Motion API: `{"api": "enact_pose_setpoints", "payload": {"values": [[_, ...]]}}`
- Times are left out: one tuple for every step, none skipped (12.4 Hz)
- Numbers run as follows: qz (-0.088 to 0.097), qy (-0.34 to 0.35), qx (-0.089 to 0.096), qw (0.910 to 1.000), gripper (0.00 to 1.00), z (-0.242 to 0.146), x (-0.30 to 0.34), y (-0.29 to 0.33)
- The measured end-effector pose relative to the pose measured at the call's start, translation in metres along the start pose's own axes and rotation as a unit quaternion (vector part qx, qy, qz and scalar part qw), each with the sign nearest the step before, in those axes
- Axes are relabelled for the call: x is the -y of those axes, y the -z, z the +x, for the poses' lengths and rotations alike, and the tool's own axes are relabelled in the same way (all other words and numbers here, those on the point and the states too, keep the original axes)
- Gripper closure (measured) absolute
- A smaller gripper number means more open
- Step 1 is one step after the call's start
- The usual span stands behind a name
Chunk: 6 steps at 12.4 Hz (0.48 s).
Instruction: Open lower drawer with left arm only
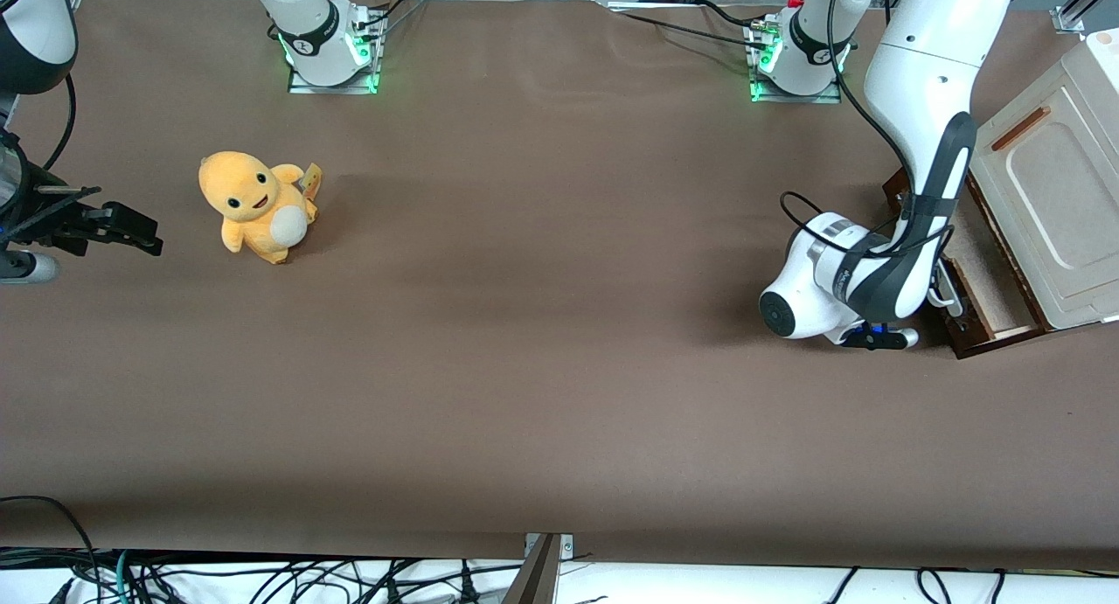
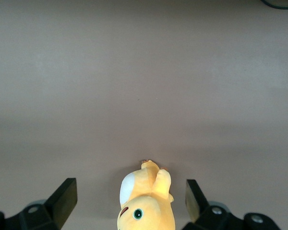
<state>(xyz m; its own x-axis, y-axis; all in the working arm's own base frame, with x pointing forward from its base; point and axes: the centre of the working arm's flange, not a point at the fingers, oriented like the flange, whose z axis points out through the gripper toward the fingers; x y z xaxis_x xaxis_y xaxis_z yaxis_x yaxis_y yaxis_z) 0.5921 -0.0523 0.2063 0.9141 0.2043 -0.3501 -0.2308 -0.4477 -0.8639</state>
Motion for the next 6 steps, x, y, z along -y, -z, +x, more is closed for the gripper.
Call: {"api": "enact_pose_setpoints", "payload": {"values": [[-0.001,-0.003,-0.003,1.0,0.48,0.0,-0.001,0.003],[-0.002,-0.005,-0.006,1.0,0.37,0.0,-0.001,0.005],[-0.004,-0.006,-0.01,0.9999,0.26,0.0,-0.001,0.007],[-0.006,-0.006,-0.013,0.9999,0.14,0.001,-0.001,0.01],[-0.009,-0.007,-0.018,0.9998,0.01,0.0,-0.002,0.014],[-0.014,-0.007,-0.026,0.9995,0.0,0.001,-0.002,0.021]]}}
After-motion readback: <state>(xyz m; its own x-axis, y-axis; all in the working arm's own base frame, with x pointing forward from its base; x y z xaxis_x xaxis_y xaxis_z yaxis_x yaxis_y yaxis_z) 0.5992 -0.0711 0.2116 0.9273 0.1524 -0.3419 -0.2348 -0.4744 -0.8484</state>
